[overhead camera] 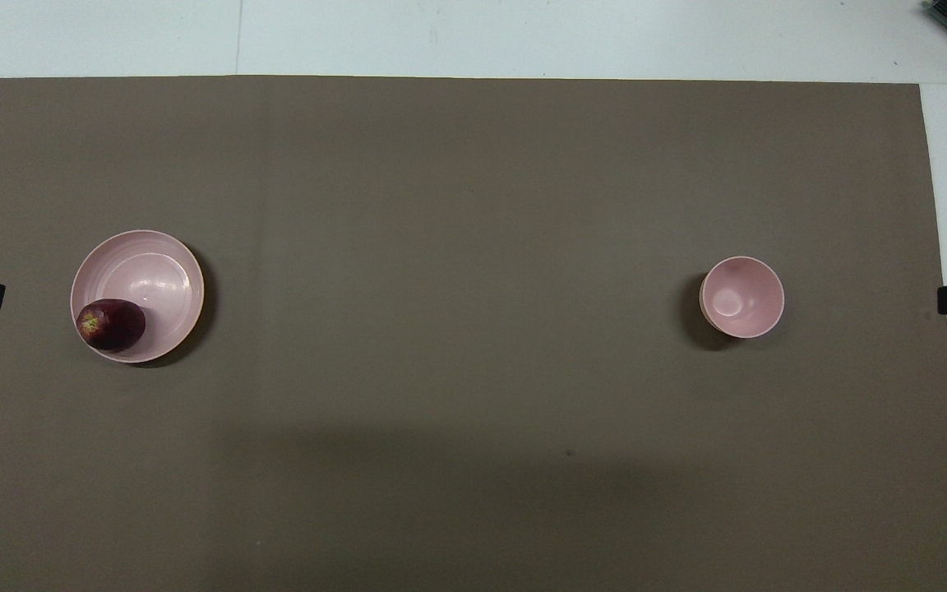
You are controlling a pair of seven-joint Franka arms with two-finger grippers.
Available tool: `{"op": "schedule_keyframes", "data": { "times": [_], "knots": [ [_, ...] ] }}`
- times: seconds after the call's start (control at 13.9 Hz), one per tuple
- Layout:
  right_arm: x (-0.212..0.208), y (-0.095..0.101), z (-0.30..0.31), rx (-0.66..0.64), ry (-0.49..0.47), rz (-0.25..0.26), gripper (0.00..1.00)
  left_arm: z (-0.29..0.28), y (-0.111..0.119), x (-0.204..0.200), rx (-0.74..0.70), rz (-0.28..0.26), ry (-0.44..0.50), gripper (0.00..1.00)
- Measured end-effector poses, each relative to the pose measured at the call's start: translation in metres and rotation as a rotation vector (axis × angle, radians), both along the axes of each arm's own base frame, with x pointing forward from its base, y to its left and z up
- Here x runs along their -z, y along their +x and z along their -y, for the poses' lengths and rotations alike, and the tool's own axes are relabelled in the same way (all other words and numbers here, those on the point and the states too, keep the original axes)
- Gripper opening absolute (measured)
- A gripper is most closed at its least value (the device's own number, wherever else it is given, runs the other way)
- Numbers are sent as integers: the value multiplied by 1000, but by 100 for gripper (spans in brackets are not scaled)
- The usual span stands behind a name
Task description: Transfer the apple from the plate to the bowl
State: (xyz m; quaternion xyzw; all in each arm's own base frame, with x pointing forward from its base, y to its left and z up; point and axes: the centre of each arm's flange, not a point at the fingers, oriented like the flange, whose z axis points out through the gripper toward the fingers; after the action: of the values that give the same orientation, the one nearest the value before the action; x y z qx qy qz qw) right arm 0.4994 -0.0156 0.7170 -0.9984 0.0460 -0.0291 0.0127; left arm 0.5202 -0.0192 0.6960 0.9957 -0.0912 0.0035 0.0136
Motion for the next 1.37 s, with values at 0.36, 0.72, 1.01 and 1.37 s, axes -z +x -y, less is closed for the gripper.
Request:
{"op": "schedule_keyframes", "data": {
  "times": [0.36,0.72,1.01,1.37],
  "knots": [
    [0,0,0,0,0,0,100,1,0,0,2,0,0,100],
    [0,0,0,0,0,0,100,4,0,0,8,0,0,100],
    [0,0,0,0,0,0,100,3,0,0,6,-2,0,100],
    [0,0,0,0,0,0,100,-2,-1,0,-4,-5,0,100]
  ]
}}
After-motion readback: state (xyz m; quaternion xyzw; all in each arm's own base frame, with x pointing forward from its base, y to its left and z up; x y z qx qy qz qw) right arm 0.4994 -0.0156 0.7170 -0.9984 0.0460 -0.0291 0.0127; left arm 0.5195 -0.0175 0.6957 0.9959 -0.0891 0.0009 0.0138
